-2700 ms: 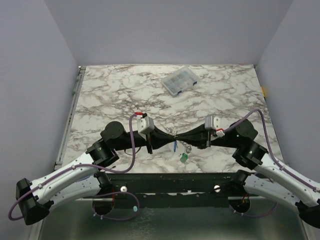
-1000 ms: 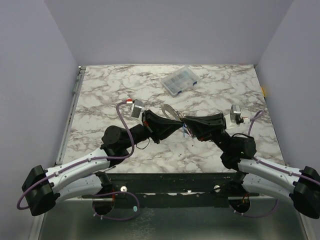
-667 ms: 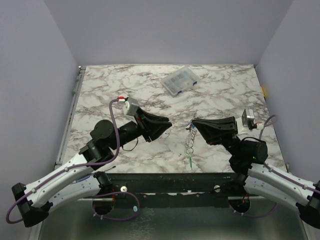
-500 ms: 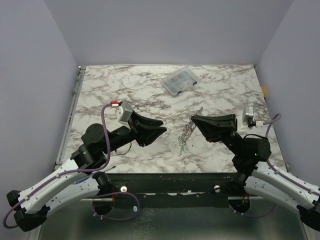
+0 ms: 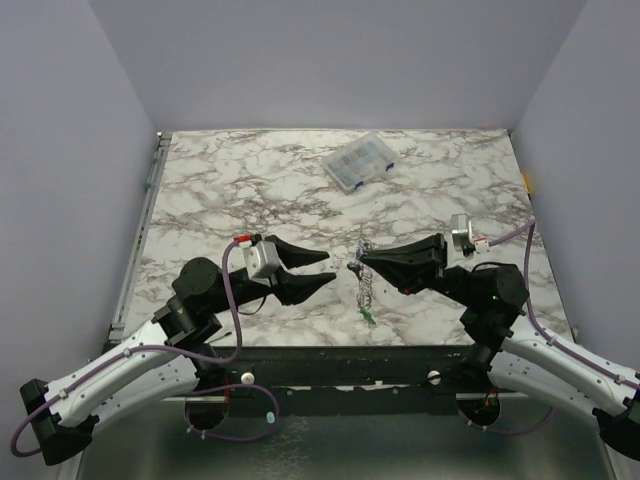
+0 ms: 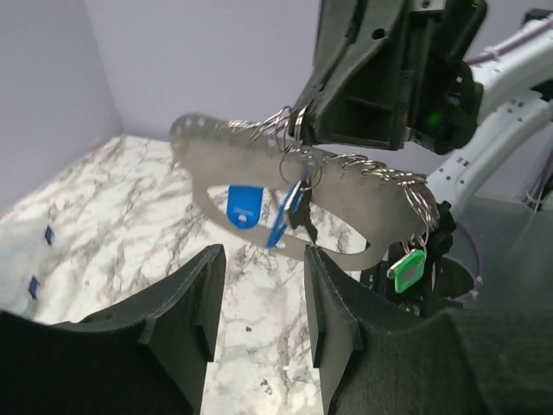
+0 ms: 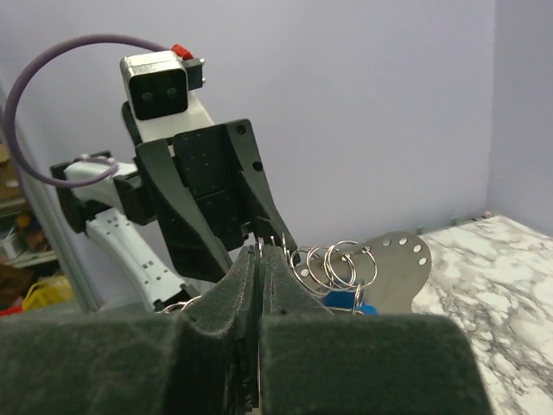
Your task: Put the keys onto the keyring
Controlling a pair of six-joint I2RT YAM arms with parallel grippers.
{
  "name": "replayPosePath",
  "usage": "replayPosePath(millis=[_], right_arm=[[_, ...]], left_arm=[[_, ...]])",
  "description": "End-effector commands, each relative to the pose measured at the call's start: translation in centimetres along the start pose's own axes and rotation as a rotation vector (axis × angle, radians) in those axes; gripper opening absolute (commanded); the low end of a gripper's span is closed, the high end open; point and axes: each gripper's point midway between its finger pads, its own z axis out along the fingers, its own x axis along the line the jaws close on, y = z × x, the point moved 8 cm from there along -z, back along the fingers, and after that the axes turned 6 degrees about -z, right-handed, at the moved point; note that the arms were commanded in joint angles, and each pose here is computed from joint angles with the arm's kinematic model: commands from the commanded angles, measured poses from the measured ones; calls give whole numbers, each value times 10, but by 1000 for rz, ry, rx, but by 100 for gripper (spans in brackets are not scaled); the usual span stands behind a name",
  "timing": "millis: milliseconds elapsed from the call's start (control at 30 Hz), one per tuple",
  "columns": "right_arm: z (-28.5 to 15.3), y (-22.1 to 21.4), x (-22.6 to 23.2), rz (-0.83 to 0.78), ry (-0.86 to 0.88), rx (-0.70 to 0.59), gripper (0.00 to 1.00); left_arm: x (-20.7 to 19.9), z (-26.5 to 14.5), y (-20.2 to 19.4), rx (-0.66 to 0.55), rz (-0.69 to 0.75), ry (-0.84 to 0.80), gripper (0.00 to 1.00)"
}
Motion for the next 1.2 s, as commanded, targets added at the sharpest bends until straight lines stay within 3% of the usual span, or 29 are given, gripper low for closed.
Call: replayPosePath(millis=[0,100,233,367,600,867,1167], right_arm=[[2,19,21,-49,204,-39,1],[0,20,31,-55,319,-34,1],[5,22,35,-46,387,-28,1],[10,21,33,-43,382,-29,1],[17,24,27,-36,323,-68,1],[18,37,20,-4,208,-191,1],[22,33,20,-4,229,-171,1]], left_arm=[[-17,5,19,-57,164,-216,43],[-26,4,25,-77,144,-293,37],[-37,0,34,-134,108,-366,38],[-42,-3,39,-153,91,-380,38],[-40,0,32,-149,48,-357,31],[-20,4,9,-138,42,-191,48],[-18,15,-3,-146,34,-178,52]])
